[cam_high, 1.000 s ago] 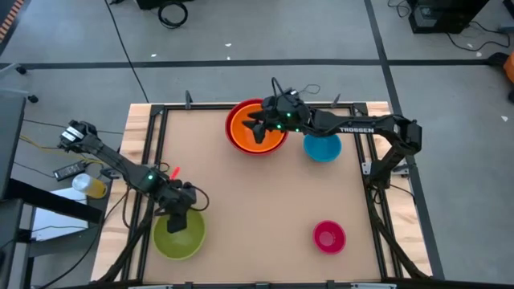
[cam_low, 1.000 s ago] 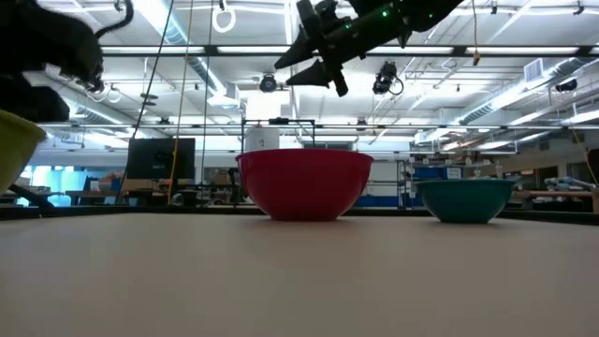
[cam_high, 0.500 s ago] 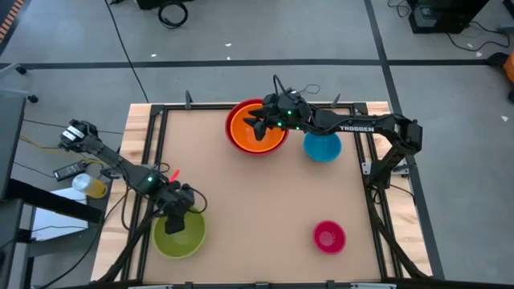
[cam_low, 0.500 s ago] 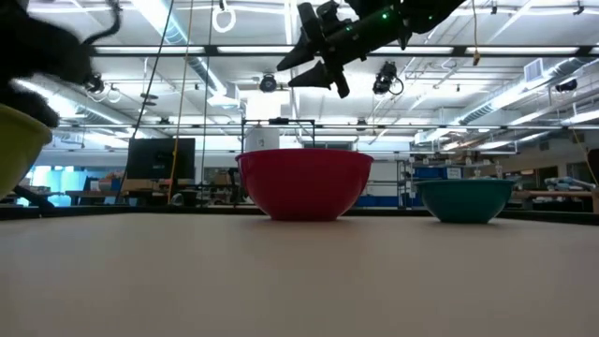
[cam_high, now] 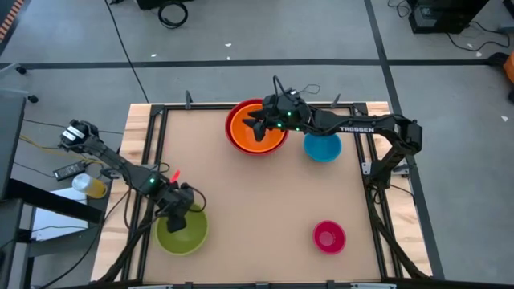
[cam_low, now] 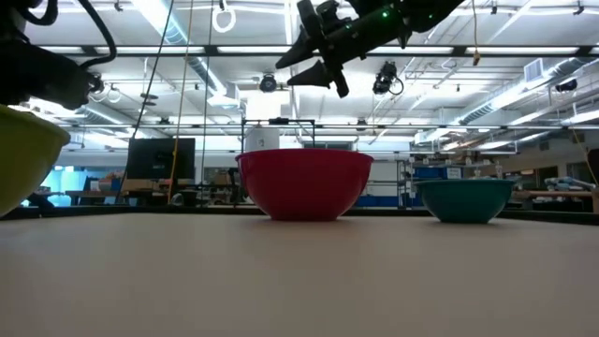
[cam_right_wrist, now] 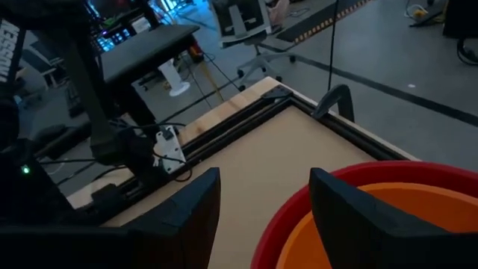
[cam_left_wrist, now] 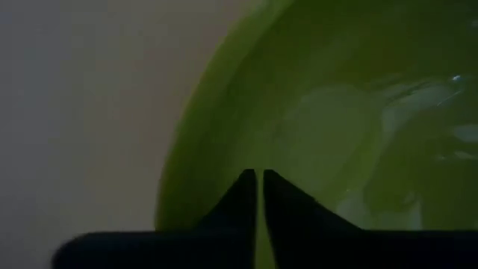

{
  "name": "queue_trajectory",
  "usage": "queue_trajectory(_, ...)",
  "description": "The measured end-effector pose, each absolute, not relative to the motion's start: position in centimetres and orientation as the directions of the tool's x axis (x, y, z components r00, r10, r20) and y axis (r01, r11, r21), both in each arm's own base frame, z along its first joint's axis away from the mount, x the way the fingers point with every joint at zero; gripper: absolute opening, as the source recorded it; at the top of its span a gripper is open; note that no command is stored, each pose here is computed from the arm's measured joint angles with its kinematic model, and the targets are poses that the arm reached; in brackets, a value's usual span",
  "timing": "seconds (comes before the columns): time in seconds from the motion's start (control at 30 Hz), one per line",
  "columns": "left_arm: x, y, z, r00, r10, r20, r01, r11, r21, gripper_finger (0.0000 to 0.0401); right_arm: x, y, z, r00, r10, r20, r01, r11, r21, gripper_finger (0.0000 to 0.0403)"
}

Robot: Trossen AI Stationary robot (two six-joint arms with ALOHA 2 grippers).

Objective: Nest bowls inside each other
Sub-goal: Stack the green bowl on top of the orange bowl

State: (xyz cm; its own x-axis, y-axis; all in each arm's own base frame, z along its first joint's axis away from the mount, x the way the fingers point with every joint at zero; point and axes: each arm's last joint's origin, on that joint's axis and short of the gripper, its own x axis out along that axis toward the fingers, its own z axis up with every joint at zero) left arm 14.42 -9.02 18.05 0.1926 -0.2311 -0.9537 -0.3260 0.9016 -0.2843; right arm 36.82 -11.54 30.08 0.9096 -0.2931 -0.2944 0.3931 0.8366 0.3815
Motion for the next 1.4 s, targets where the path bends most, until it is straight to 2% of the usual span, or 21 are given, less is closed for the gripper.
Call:
queue_trajectory(0.13, 14.9, -8.8, 18.8, 0.219, -0.225, -0.949, -0.354, 0.889, -0.292, 0.0004, 36.9, -11.4, 30.1, 0.917, -0.271, -0.294, 0.38, 0.82, 0.428, 0.0207)
queue_trajectory(0.2, 15.3, -8.6, 19.9, 0.256, -0.196, -0.947, -0.365, 0.887, -0.282, 0.0003, 37.0, -11.0, 30.1, 0.935, -0.201, -0.292, 0.323, 0.822, 0.469, 0.0206)
queue_trajectory(0.3, 15.7, -8.0, 22.0, 0.33, -0.089, -0.94, -0.402, 0.888, -0.225, 0.0002, 37.7, -9.7, 29.7, 0.957, -0.069, -0.283, 0.21, 0.837, 0.505, 0.0206)
queue_trajectory(0.37, 15.8, -7.2, 23.6, 0.38, 0.001, -0.925, -0.44, 0.88, -0.18, 0.0001, 38.3, -8.6, 29.0, 0.954, -0.023, -0.3, 0.181, 0.842, 0.509, 0.0206)
queue_trajectory(0.47, 15.5, -6.2, 25.5, 0.39, 0.071, -0.918, -0.485, 0.863, -0.14, 0.0001, 39.3, -6.6, 27.8, 0.943, 0.008, -0.334, 0.17, 0.848, 0.502, 0.0206)
queue_trajectory(0.67, 14.9, -5.5, 28.3, 0.405, 0.062, -0.912, -0.486, 0.86, -0.157, 0.0001, 40.8, -2.7, 26.4, 0.941, -0.003, -0.34, 0.171, 0.868, 0.466, 0.0206)
queue_trajectory(0.77, 14.7, -5.7, 28.1, 0.402, 0.032, -0.915, -0.468, 0.866, -0.175, 0.0006, 41.4, -1.2, 26.2, 0.939, -0.007, -0.344, 0.172, 0.876, 0.45, 0.0206)
queue_trajectory(0.87, 14.5, -6.4, 26.1, 0.377, 0.019, -0.926, -0.462, 0.87, -0.17, 0.0045, 42.3, 0.5, 26.3, 0.938, 0.036, -0.346, 0.121, 0.899, 0.422, 0.0208)
queue_trajectory(0.97, 14.0, -6.7, 23.5, 0.334, 0.017, -0.942, -0.495, 0.854, -0.16, 0.0108, 43.4, 2.6, 26.7, 0.926, 0.08, -0.368, 0.069, 0.925, 0.375, 0.0218)
queue_trajectory(1.07, 13.5, -6.6, 21.5, 0.279, 0.008, -0.96, -0.505, 0.852, -0.14, 0.0174, 44.7, 4.2, 26.3, 0.9, 0.075, -0.43, 0.089, 0.933, 0.349, 0.023)
queue_trajectory(1.17, 13.4, -6.9, 20.1, 0.262, -0.064, -0.963, -0.449, 0.875, -0.181, 0.0222, 46.2, 5.2, 25.4, 0.881, 0.05, -0.47, 0.144, 0.919, 0.368, 0.0239)
queue_trajectory(1.3, 13.7, -7.2, 18.5, 0.305, -0.14, -0.942, -0.409, 0.874, -0.262, 0.0239, 47.8, 6.0, 25.1, 0.869, 0.045, -0.492, 0.238, 0.835, 0.495, 0.0239)
queue_trajectory(1.4, 13.7, -7.2, 17.4, 0.324, -0.166, -0.931, -0.399, 0.869, -0.294, 0.021, 48.5, 7.4, 24.4, 0.858, 0.065, -0.51, 0.271, 0.787, 0.555, 0.0238)
